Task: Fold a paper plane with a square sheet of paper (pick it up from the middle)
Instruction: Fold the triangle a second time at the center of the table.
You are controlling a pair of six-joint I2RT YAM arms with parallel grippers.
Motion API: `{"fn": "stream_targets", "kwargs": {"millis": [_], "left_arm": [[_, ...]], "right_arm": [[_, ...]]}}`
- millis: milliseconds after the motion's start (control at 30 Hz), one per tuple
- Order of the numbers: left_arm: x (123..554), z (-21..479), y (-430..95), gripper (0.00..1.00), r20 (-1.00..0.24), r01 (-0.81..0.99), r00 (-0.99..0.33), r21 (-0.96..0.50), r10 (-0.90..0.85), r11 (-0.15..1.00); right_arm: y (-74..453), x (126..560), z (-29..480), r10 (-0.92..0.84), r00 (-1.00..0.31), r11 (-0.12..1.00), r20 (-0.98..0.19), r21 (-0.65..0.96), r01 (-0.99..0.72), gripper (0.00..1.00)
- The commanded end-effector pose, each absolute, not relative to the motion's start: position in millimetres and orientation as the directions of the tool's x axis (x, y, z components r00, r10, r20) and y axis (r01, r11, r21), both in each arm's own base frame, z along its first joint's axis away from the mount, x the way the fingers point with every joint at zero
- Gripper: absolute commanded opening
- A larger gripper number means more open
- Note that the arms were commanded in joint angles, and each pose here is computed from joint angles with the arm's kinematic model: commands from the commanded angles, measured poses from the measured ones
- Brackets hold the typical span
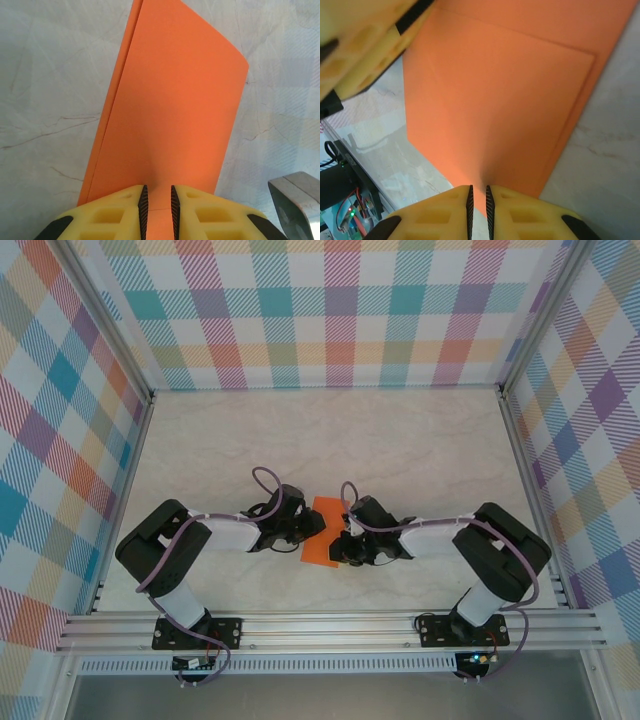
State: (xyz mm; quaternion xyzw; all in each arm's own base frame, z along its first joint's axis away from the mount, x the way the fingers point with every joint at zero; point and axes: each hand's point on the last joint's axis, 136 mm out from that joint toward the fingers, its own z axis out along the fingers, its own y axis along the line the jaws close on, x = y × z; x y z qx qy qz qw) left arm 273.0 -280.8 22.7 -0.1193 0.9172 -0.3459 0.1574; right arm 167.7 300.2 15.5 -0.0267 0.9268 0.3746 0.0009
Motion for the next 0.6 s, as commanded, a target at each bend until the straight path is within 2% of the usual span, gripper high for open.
{"fn": "stream_targets", "kwargs": {"millis": [0,200,333,467,567], "left_arm": [[252,-9,-253,0.23,-0.175,-0.172,-0.932,-0.557,-0.317,0.813],[252,-9,-254,0.23,-0.173,-0.171,-0.933,-0.559,-0.316,0.811],[252,-9,-254,0.23,-0.172,-0.172,-0.933,-0.559,-0.317,0.811],[250,-6,-253,0.23,-0.174,-0.172,-0.932,-0.561,-0.319,0.81],[251,-3,-252,0.23,-0.18,-0.169,-0.93,-0.563,-0.32,0.809]], "right_arm": [[268,129,-7,-0.07,-0.993,0.789,0.095,0.615,0.003,0.18],[260,122,-1,-0.1,-0.991,0.798,0.087,0.602,-0.028,0.18],[263,133,12,-0.083,-0.996,0.797,0.035,0.602,-0.046,0.19],[258,153,30,-0.033,-0.996,0.817,-0.083,0.572,-0.075,0.21],[249,170,46,0.013,-0.983,0.843,-0.185,0.53,-0.089,0.29]]}}
